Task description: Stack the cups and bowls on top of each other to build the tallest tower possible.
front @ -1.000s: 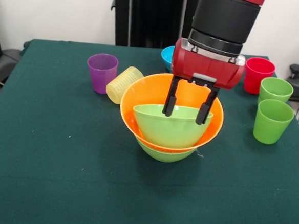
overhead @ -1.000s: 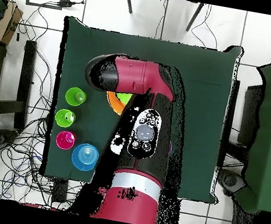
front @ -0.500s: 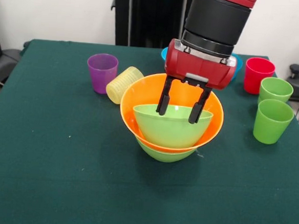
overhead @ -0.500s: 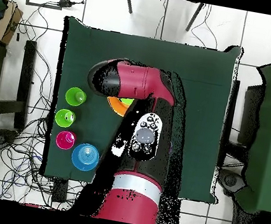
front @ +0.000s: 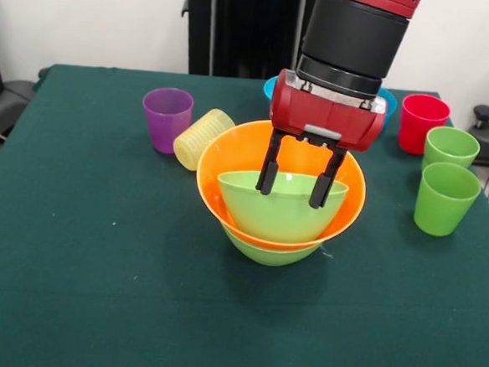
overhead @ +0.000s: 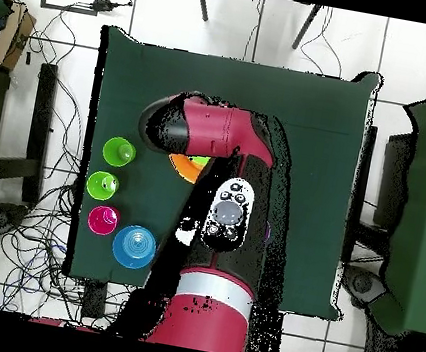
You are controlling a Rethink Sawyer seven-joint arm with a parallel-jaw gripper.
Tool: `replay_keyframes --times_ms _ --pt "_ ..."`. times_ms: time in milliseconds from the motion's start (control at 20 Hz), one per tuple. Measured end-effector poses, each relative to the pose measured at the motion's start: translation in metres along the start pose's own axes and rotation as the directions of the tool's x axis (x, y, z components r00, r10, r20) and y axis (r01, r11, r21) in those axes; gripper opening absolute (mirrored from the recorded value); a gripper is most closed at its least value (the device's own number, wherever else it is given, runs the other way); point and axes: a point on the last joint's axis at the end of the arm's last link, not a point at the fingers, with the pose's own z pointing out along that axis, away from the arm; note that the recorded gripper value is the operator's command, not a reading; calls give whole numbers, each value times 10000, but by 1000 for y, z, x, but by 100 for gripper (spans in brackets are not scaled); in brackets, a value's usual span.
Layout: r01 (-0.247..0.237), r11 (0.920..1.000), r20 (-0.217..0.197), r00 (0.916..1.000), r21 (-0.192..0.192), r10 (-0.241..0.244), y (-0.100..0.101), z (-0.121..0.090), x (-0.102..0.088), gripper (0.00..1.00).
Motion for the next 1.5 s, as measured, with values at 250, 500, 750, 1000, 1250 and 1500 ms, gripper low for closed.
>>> replay_keyframes --times_ms 250,500,750,1000,1250,1500 --pt "42 10000 195 9998 -8 -42 3 0 -2 100" --pt "84 10000 372 9993 -5 -84 6 -2 -4 100" --pt "113 9999 347 9993 -10 -112 9 -4 0 100" --pt "136 9999 121 9998 9 -136 13 -5 13 100" --pt "85 9999 -178 9998 56 -84 11 -3 29 100" --pt "12 10000 -7 10000 22 -12 10 -3 32 100"
